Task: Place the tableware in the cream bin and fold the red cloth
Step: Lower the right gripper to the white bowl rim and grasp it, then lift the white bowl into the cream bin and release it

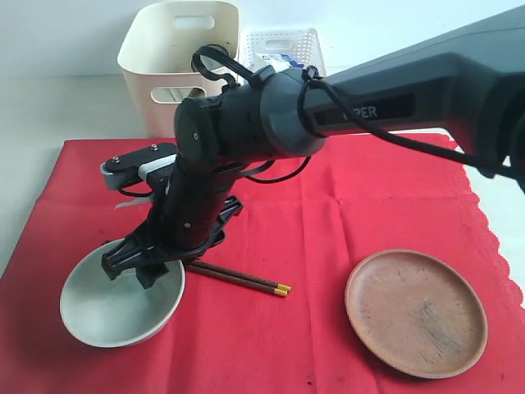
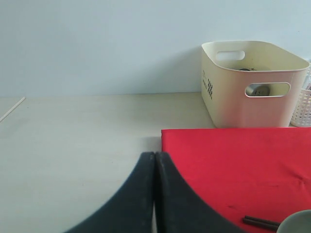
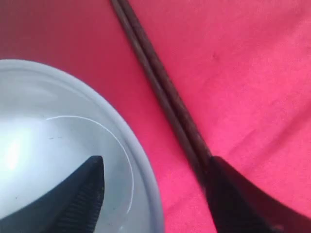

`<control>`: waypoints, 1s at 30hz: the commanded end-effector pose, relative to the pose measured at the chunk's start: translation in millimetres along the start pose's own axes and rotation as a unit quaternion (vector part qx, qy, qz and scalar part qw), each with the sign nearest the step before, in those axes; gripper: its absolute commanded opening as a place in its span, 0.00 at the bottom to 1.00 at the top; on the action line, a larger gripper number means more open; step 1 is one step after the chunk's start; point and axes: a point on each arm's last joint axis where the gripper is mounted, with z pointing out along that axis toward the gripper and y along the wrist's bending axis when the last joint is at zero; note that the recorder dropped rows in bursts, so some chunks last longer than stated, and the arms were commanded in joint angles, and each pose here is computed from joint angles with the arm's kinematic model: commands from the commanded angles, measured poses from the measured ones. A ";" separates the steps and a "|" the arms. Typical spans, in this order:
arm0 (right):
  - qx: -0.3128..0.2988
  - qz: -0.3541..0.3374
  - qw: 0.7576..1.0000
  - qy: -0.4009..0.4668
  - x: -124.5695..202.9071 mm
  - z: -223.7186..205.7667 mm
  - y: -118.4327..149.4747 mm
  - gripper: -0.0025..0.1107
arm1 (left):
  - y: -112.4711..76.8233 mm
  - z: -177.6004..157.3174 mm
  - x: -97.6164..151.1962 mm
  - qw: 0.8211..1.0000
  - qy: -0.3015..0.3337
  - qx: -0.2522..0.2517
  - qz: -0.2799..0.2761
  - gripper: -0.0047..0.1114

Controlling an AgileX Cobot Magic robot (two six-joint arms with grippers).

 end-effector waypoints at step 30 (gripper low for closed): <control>0.009 -0.036 0.992 -0.120 -21.5 -52.5 11.1 0.02 | 0.2 -0.7 -1.2 1.000 -0.005 -0.002 -0.001 0.04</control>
